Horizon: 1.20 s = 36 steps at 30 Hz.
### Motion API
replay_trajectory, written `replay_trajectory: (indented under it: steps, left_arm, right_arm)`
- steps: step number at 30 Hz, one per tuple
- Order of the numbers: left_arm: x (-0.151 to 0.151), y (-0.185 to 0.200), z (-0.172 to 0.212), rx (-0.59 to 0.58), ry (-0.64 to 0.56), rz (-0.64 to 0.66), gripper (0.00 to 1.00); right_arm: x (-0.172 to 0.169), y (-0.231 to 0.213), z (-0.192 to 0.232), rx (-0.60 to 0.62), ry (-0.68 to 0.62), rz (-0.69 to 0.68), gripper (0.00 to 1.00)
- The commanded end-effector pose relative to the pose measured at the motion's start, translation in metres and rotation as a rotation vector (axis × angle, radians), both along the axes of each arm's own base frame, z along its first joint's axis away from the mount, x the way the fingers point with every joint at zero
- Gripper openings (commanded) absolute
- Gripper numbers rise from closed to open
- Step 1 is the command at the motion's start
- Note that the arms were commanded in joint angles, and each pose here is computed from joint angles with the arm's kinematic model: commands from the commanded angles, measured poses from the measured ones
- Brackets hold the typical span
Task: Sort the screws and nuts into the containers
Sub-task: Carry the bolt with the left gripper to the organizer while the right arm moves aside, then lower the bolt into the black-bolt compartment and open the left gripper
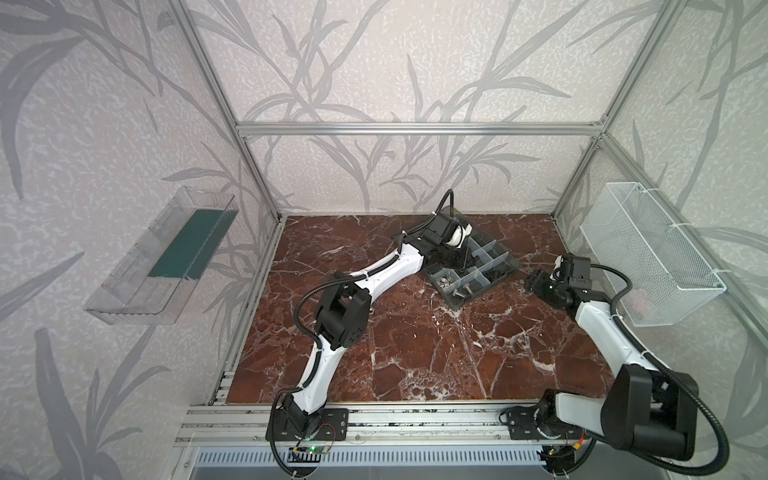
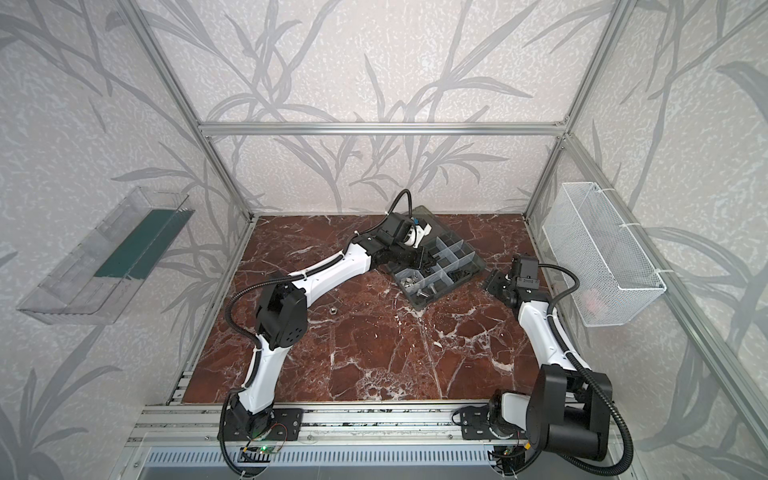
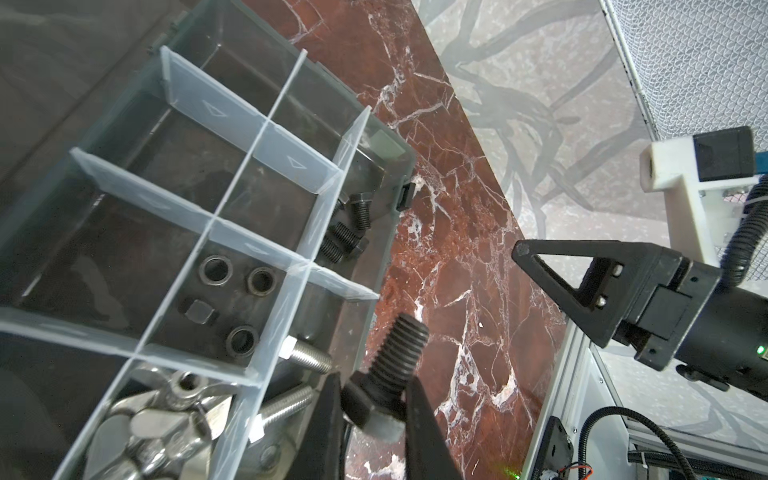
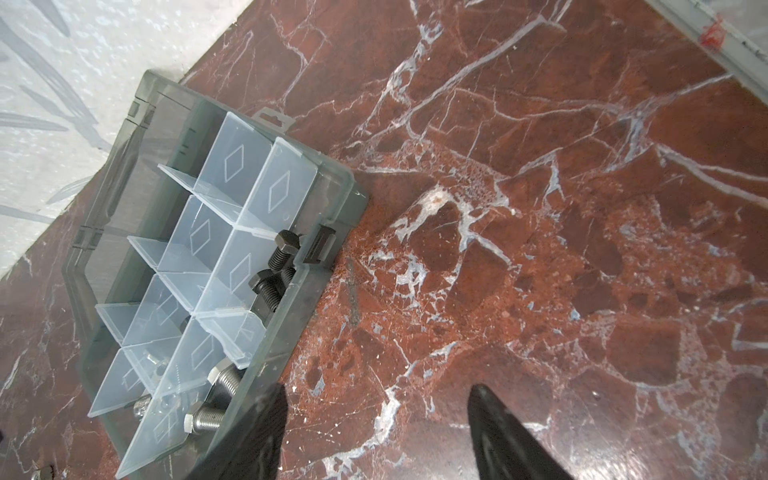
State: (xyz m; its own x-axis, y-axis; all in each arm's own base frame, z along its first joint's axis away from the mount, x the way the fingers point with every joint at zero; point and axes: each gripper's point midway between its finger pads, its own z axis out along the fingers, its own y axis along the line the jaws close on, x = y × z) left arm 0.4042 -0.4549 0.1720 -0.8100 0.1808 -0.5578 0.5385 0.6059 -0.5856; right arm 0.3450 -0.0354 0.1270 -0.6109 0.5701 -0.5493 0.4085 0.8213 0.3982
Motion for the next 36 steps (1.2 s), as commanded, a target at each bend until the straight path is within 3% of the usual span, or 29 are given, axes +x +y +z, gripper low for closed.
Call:
replay_trajectory:
  steps: [1,12,20,36]
  left_arm:
    - [0.002,-0.021,0.019,-0.08,-0.042,-0.017,0.0]
    - [0.015,-0.063,0.006,-0.187,-0.132,0.013,0.0]
    - [0.028,-0.087,-0.021,-0.208,-0.115,-0.004,0.0]
    - [0.035,-0.092,-0.058,-0.142,-0.052,0.019,0.03]
  right_arm:
    - [-0.007,-0.002,0.002,-0.009,-0.014,0.0,0.7]
    - [-0.017,-0.002,-0.005,0.0,-0.02,-0.004,0.7]
    - [-0.024,-0.003,0.0,-0.009,-0.067,-0.01,0.7]
    - [-0.02,-0.002,0.005,-0.005,-0.101,0.004,0.7]
